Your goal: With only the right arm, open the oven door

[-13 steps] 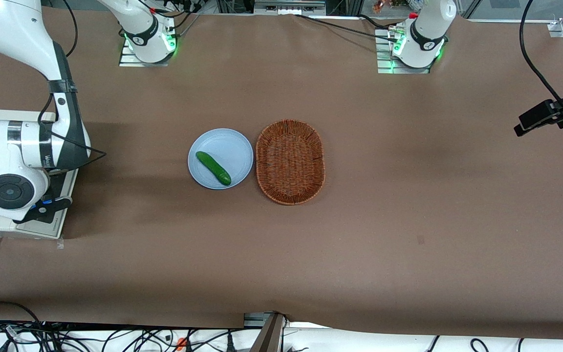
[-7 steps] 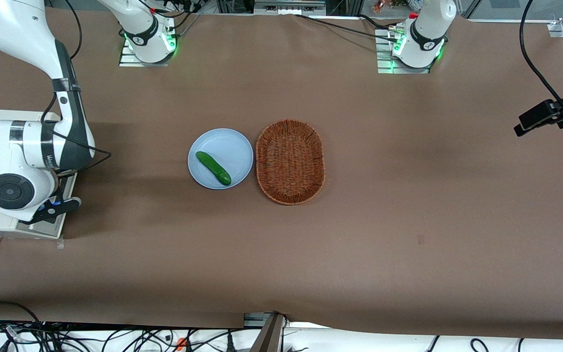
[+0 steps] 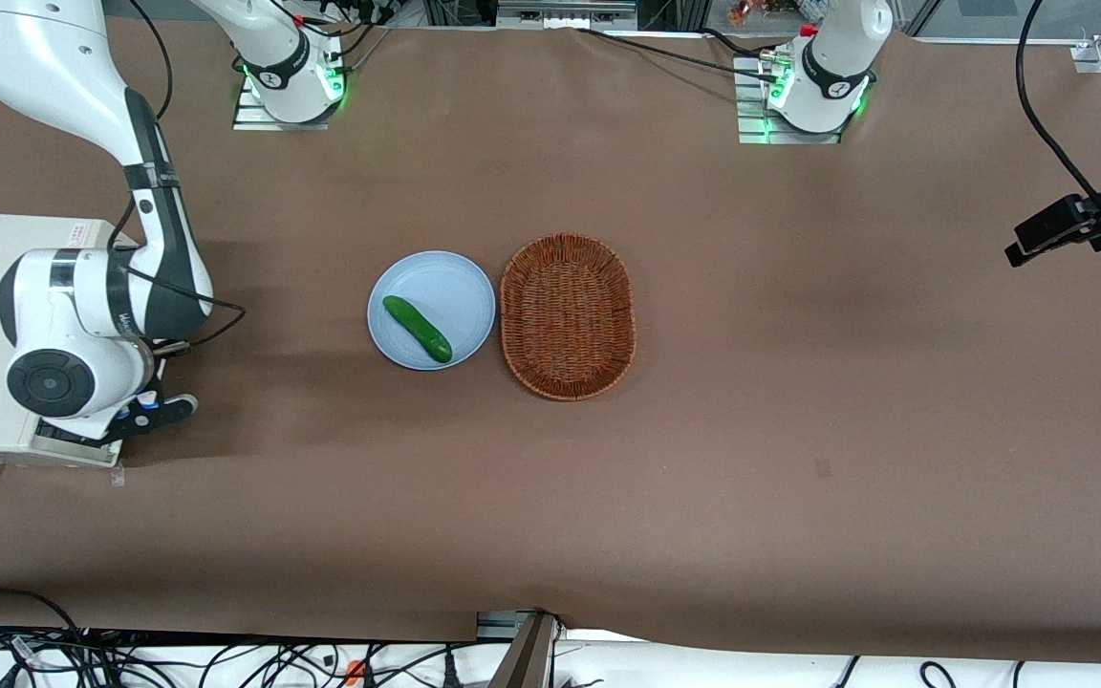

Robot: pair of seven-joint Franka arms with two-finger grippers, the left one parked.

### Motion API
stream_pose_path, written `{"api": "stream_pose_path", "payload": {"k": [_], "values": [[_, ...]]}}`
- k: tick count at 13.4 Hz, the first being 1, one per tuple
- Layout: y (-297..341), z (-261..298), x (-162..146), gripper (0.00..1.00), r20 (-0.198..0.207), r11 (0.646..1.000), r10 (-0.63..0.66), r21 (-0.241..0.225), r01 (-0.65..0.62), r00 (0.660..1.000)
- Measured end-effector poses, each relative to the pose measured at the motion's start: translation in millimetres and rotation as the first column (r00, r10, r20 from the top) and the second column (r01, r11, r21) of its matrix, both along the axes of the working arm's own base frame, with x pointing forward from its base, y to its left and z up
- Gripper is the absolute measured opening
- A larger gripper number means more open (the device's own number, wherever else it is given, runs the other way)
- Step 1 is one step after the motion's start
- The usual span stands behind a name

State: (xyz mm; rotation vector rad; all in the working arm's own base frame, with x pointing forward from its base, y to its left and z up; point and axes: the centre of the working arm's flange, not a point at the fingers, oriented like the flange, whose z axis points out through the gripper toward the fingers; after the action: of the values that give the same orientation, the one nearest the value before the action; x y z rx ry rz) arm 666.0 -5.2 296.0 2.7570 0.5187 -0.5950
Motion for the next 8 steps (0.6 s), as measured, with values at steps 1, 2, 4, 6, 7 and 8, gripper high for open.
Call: {"api": "stream_pose_path", "payload": {"k": [1,2,4,6,7,8], "values": [[4.7,-9.0,0.9,0.01,0.001,1.0,-0.007,0.02,0.007,1.0],[8.9,-18.4,1.7,0.01,0.002,0.999,-0.015,0.04,0.015,1.0],[15.1,-38.2,3.3,0.01,0.003,0.997,-0.032,0.068,0.031,0.999],[18.4,-57.1,4.3,0.01,0.005,0.995,-0.048,0.092,0.048,0.999],[19.4,-65.7,4.7,0.01,0.005,0.993,-0.055,0.103,0.054,0.998],[19.8,-74.9,5.0,0.01,0.004,0.992,-0.061,0.113,0.06,0.998]]}}
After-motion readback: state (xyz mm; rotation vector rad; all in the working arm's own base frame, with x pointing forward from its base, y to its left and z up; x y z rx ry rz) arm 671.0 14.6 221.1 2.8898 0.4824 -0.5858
